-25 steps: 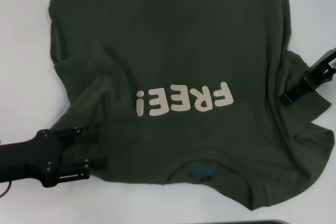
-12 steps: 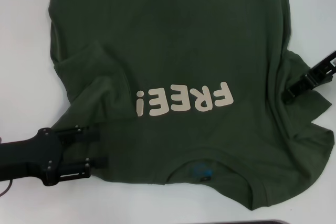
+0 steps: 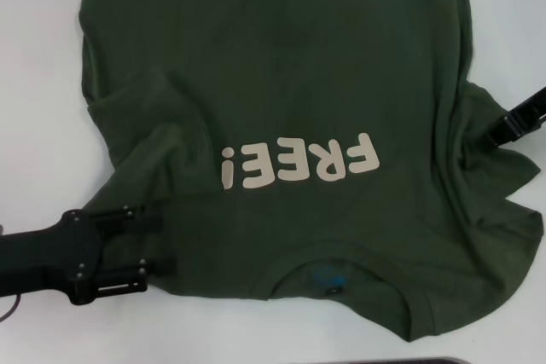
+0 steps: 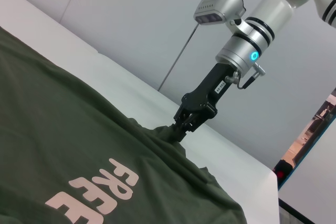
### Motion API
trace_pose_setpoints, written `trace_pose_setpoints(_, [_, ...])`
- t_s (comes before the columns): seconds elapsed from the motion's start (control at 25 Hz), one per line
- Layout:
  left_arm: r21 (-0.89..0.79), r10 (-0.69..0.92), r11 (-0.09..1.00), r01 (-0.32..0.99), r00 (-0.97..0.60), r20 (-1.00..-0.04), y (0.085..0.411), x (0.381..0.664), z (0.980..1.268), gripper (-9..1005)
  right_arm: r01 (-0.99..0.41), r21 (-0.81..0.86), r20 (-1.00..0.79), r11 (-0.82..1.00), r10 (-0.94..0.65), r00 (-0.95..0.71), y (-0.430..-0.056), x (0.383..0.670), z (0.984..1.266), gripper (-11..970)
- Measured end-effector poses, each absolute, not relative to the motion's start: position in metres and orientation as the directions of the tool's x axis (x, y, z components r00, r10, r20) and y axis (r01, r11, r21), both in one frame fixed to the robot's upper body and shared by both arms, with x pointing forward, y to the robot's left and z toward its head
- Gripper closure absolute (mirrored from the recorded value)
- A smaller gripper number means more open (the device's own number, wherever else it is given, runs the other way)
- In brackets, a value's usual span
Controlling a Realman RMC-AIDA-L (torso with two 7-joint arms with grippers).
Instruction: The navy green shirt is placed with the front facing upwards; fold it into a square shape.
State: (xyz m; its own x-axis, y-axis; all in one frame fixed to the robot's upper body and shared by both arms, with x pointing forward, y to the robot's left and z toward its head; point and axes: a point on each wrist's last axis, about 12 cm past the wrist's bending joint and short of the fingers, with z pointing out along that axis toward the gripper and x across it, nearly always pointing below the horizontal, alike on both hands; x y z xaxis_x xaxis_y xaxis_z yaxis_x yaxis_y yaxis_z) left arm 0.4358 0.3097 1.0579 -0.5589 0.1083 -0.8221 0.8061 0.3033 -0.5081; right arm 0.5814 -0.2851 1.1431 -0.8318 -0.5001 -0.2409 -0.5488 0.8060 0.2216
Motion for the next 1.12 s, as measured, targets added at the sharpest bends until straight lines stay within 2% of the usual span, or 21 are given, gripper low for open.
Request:
trace_pose_setpoints(0.16, [-0.509, 0.108, 0.302, 0.806, -0.559, -0.822, 0.310, 0.436, 1.058, 278, -0.545, 0.215, -0.234, 0.811, -0.499, -0.835, -0.286, 0.581, 1.141, 714])
trace_pose_setpoints(0.36, [-0.509, 0.108, 0.302, 0.806, -0.560, -0.822, 0.310, 0.436, 1.058, 278, -0.530, 0.217, -0.231, 0.820, -0.484, -0.844, -0.288, 0.580, 1.140, 938])
trace_pose_setpoints(0.68, [-0.509, 0.108, 0.302, 0.806, -0.559, -0.822, 0.309, 0.436, 1.058, 278, -0.507, 0.209, -0.230, 0.836, -0.462, -0.857, -0.291, 0.580, 1.142, 959])
trace_pose_setpoints(1.12, [-0.506, 0.110, 0.311, 0.804, -0.559, -0.822, 0.310, 0.437, 1.057, 278, -0.461, 0.144, -0.184, 0.876, -0.434, -0.882, -0.304, 0.578, 1.161, 960])
